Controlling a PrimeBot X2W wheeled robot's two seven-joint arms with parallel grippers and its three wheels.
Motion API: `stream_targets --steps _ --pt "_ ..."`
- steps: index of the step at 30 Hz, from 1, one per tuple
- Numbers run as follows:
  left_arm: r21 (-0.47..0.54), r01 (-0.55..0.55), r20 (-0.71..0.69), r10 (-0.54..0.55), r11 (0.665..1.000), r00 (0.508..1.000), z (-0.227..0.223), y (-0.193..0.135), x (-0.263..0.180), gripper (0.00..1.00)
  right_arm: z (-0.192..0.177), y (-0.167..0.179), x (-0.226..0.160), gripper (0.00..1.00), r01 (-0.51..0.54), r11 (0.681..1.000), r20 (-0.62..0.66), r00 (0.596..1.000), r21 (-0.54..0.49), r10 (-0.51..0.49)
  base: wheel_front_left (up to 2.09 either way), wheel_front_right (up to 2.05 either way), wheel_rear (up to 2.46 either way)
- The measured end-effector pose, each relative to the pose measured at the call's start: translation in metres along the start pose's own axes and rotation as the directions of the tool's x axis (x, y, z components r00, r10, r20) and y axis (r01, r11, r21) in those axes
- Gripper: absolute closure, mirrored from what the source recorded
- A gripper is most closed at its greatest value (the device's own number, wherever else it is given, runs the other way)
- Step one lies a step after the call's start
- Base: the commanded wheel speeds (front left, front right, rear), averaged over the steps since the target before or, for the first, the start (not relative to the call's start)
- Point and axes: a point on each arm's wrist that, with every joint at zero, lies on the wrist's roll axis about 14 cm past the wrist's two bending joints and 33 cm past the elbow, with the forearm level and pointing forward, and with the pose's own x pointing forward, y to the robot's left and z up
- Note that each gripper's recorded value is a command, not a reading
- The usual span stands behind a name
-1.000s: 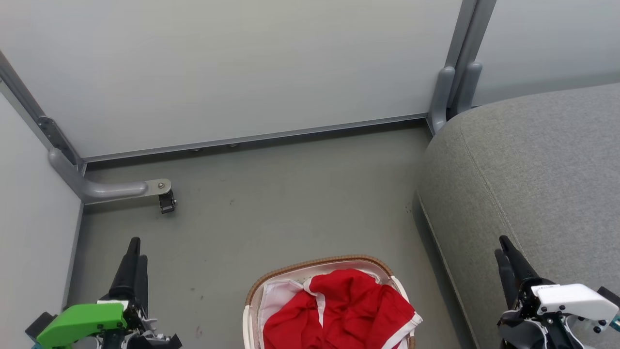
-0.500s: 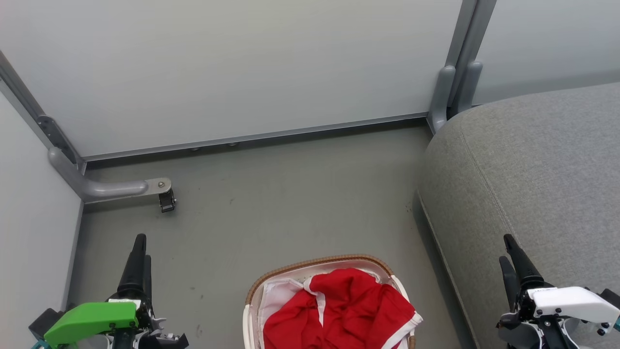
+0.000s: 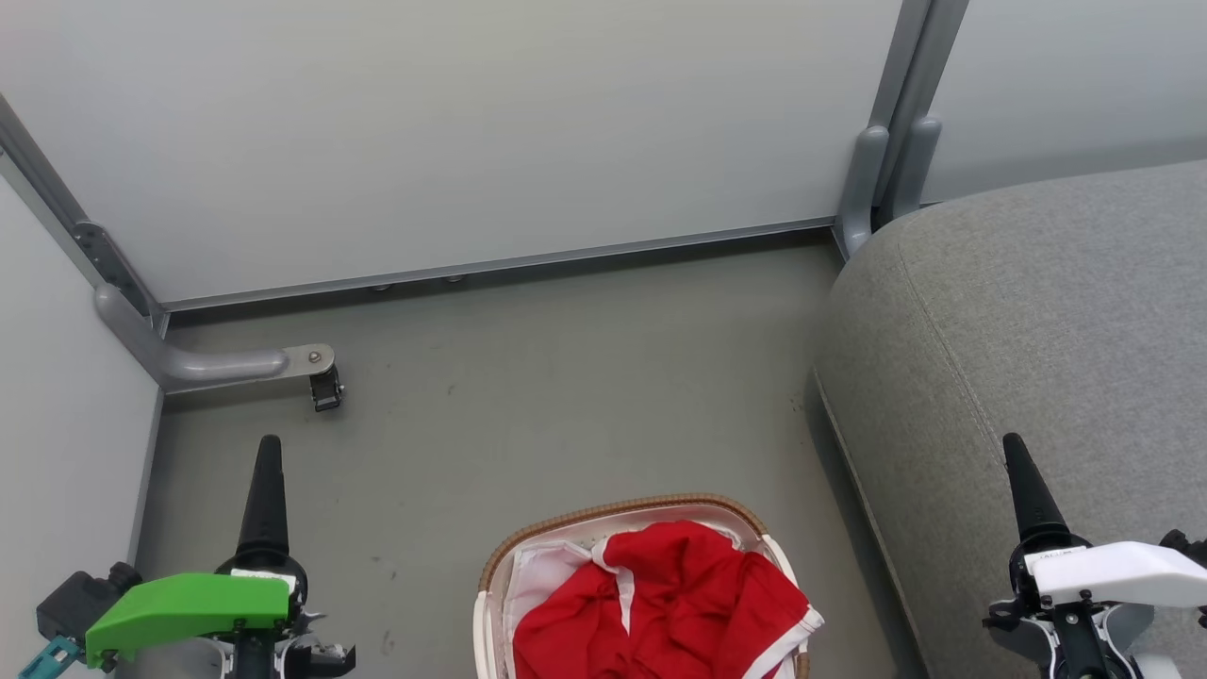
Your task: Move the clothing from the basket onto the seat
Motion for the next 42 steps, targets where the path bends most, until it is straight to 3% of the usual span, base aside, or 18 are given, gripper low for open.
stream_targets --steps 7,18,28,42 --pt "0.121 -0.004 -0.004 0.005 0.993 1.000 -0.004 -0.001 -0.002 0.00 0.000 0.004 -0.001 0.00 -0.017 0.990 0.002 1.000 -0.140 0.017 0.00 0.00 0.00" --pt "0.302 0.003 0.001 -0.003 0.953 1.000 -0.006 -0.003 -0.006 0.00 -0.004 0.006 -0.004 0.00 -0.029 0.952 -0.003 1.000 -0.303 0.030 0.00 0.00 0.00" --pt "0.460 0.015 -0.014 -0.009 0.888 1.000 -0.014 -0.002 -0.010 0.00 -0.008 0.013 -0.003 0.00 -0.062 0.889 -0.015 0.998 -0.454 0.062 0.00 0.00 0.00" --pt "0.592 0.016 -0.023 -0.003 0.806 1.000 -0.020 0.004 -0.014 0.00 -0.018 0.017 -0.004 0.00 -0.101 0.786 -0.046 0.995 -0.610 0.093 0.00 0.00 0.00"
